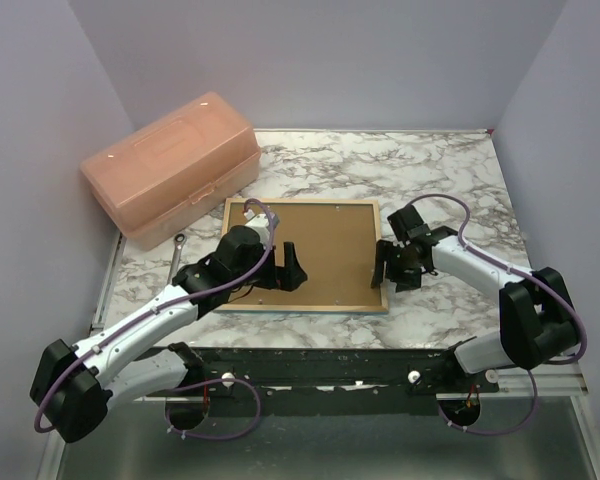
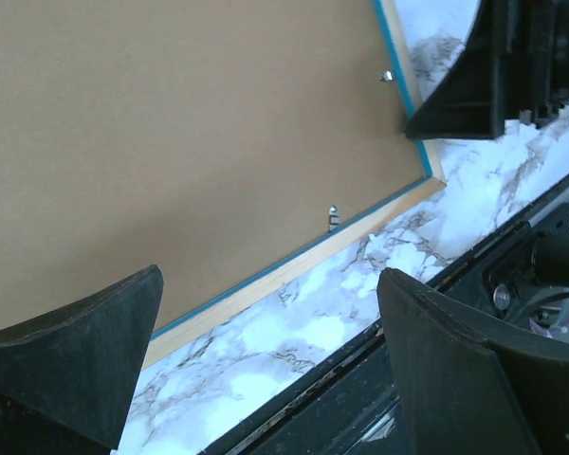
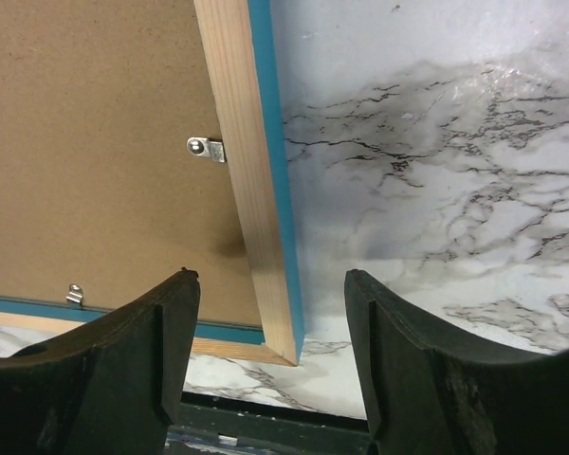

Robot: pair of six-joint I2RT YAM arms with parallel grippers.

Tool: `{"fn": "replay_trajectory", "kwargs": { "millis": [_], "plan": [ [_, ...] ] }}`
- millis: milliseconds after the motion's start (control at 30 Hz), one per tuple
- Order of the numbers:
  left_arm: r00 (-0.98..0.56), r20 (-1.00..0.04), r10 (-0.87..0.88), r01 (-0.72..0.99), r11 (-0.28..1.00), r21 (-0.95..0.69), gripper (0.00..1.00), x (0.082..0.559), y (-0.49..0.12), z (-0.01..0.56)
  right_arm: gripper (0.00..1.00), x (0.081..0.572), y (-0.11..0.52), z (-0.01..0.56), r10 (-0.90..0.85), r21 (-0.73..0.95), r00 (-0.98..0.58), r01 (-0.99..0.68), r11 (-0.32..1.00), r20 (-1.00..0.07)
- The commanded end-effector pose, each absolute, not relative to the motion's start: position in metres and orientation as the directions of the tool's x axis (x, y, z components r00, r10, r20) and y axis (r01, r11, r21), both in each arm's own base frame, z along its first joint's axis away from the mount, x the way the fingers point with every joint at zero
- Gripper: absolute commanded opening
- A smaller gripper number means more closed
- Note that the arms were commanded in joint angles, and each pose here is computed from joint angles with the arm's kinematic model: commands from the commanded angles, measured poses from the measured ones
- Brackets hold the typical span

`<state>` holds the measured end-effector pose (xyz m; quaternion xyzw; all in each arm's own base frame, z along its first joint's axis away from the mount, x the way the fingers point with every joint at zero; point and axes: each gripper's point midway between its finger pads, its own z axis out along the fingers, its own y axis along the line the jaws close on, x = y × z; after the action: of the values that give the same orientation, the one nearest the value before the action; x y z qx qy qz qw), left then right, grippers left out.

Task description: Put the photo into the frame

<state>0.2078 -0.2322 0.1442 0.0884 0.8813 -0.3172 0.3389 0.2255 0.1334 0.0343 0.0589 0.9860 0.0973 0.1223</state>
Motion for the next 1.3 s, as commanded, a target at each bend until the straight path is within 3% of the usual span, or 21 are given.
{"fn": "replay_trajectory", "kwargs": {
  "millis": [0,200,433,667,733,967,1267],
  "plan": [
    [-0.68,-0.732,-0.038,0.446,0.772,-0.454,0.98,0.21,-0.245,0.157,0.64,0.215,0.136,0.03,0.157,0.23,-0.97,0.113,0.967,-0.183],
    [-0.67,-0.743,0.006,0.407,0.839,-0.36,0.99,0.214,-0.24,0.149,0.5,0.215,0.136,0.028,0.15,0.229,-0.973,0.107,0.967,-0.178],
    [-0.653,-0.757,0.034,0.388,0.873,-0.295,0.99,0.212,-0.236,0.147,0.43,0.211,0.138,0.017,0.133,0.213,-0.98,0.1,0.972,-0.146],
    [-0.65,-0.754,0.091,0.414,0.875,-0.252,0.98,0.206,-0.235,0.137,0.11,0.216,0.14,0.017,0.116,0.2,-0.983,0.086,0.976,-0.145],
    [-0.644,-0.757,0.113,0.43,0.872,-0.235,0.99,0.204,-0.236,0.135,0.07,0.218,0.139,0.022,0.109,0.195,-0.982,0.078,0.978,-0.152],
    [-0.577,-0.788,0.215,0.528,0.834,-0.158,0.98,0.193,-0.259,0.133,0.01,0.224,0.14,0.048,0.093,0.195,-0.98,0.058,0.979,-0.175],
    [-0.439,-0.748,0.497,0.615,0.774,0.154,0.98,0.183,-0.299,0.129,0.0,0.225,0.143,0.089,0.093,0.231,-0.974,0.043,0.972,-0.206]
  ]
}}
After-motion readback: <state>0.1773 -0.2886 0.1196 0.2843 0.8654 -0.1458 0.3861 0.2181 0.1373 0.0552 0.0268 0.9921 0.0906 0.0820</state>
